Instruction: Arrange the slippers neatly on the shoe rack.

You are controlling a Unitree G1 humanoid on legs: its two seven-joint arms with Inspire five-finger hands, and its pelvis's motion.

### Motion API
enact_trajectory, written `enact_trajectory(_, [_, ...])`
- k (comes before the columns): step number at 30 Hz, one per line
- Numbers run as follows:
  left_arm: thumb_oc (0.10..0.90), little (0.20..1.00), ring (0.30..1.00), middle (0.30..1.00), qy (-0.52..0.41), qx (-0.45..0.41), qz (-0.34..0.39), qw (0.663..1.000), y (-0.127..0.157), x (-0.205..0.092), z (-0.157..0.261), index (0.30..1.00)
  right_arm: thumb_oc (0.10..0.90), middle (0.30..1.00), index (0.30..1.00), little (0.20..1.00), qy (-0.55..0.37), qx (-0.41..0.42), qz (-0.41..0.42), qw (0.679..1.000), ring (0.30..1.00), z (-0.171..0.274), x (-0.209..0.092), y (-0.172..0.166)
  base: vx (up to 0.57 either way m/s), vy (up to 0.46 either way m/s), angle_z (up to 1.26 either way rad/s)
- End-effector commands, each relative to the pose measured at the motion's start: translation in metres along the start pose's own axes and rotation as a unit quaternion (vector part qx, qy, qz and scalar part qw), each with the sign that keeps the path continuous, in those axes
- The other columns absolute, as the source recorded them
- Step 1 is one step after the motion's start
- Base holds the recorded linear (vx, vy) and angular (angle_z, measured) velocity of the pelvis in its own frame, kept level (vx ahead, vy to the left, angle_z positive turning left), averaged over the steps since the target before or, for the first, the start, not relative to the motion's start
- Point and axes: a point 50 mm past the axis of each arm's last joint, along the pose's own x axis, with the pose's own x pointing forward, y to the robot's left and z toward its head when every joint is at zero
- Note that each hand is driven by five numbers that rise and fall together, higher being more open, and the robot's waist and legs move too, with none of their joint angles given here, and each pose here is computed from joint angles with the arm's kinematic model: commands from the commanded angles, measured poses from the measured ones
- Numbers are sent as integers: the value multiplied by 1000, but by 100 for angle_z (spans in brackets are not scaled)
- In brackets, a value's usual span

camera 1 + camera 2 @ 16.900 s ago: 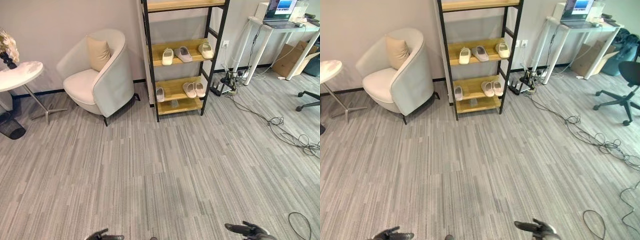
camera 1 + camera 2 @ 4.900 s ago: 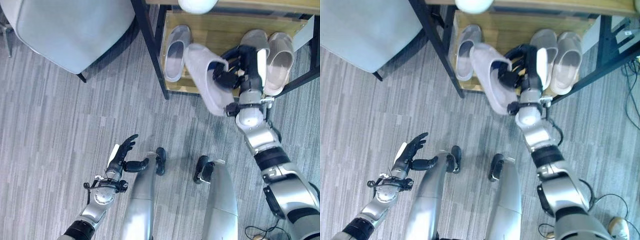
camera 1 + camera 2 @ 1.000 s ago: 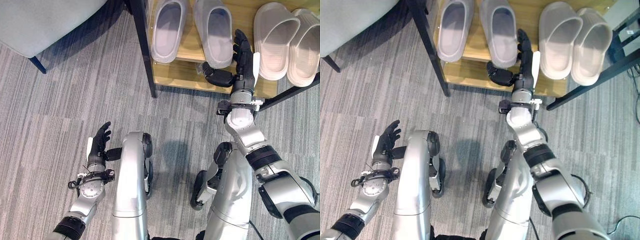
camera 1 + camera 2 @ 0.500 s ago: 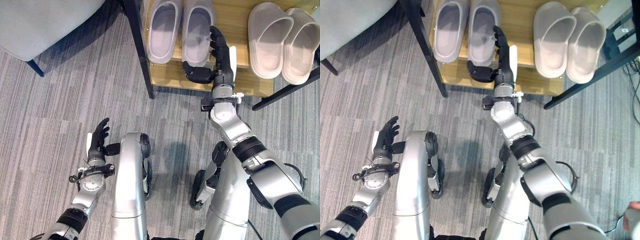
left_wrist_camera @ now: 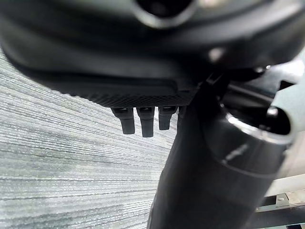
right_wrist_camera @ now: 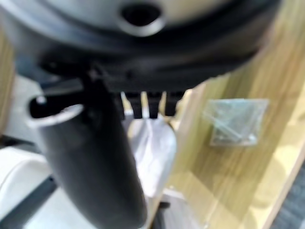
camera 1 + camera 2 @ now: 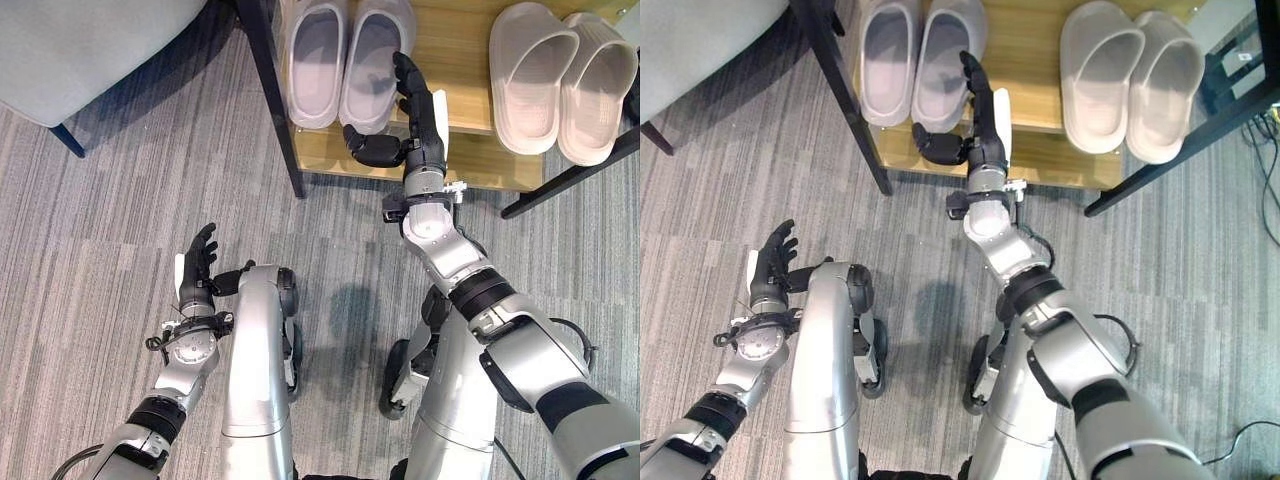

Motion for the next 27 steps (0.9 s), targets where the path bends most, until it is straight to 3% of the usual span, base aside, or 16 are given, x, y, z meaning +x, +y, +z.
enact_trajectory(1, [800, 900, 900, 900, -72, -30, -38, 996, -18, -10, 22, 900, 800, 900, 900, 900, -188, -32, -53, 980, 900, 69, 3, -7, 0, 0, 0])
enact_trajectory(3, [800, 900, 900, 900, -71, 1, -33, 997, -11, -15, 15, 900, 800, 900, 900, 900, -216, -49, -99, 970, 900, 70, -3, -25, 1, -1, -2])
enact_trajectory(10, [800, 900, 900, 900, -34, 52, -30, 998, -2, -31, -11, 900, 800, 900, 900, 900, -283, 28, -168, 944, 900, 89, -28, -60, 2, -8, -2])
enact_trajectory(13, [800, 900, 900, 900, -44, 48, -28, 997, 1, -33, -7, 900, 800, 900, 900, 900, -315, 46, -149, 936, 900, 96, -48, -66, 0, 0, 0])
enact_trajectory(14, [800, 900, 900, 900, -66, 37, -23, 997, 3, -33, 4, 900, 800, 900, 900, 900, -321, 106, -97, 936, 900, 96, -71, -63, 0, 0, 0])
enact_trajectory(15, [800, 900, 900, 900, -66, 38, -23, 997, 4, -34, 4, 900, 800, 900, 900, 900, -320, 108, -95, 937, 900, 96, -73, -64, 0, 0, 0])
enact_trajectory(17, [800, 900, 900, 900, -98, 28, -19, 995, 6, -34, 19, 900, 800, 900, 900, 900, -290, 194, -61, 935, 900, 86, -95, -66, 15, -32, 1])
enact_trajectory(18, [800, 900, 900, 900, -124, 30, -18, 992, 0, -33, 29, 900, 800, 900, 900, 900, -321, 227, -57, 918, 900, 94, -127, -78, 18, -61, 2])
enact_trajectory(23, [800, 900, 900, 900, -204, 38, -29, 978, -5, -30, 60, 900, 800, 900, 900, 900, -308, 232, -60, 921, 900, 86, -154, -91, -70, -23, -1])
enact_trajectory(25, [800, 900, 900, 900, -259, 42, -60, 963, -14, -40, 81, 900, 800, 900, 900, 900, -243, 232, -65, 940, 900, 63, -164, -91, -110, -45, 8])
enact_trajectory(26, [800, 900, 900, 900, -301, 76, -87, 946, -3, -59, 91, 900, 800, 900, 900, 900, -205, 150, -79, 964, 900, 44, -175, -96, -93, -37, 9])
enact_trajectory(27, [800, 900, 900, 900, -309, 93, -83, 943, -2, -60, 93, 900, 800, 900, 900, 900, -188, 127, -81, 971, 900, 37, -178, -99, -69, -23, 3])
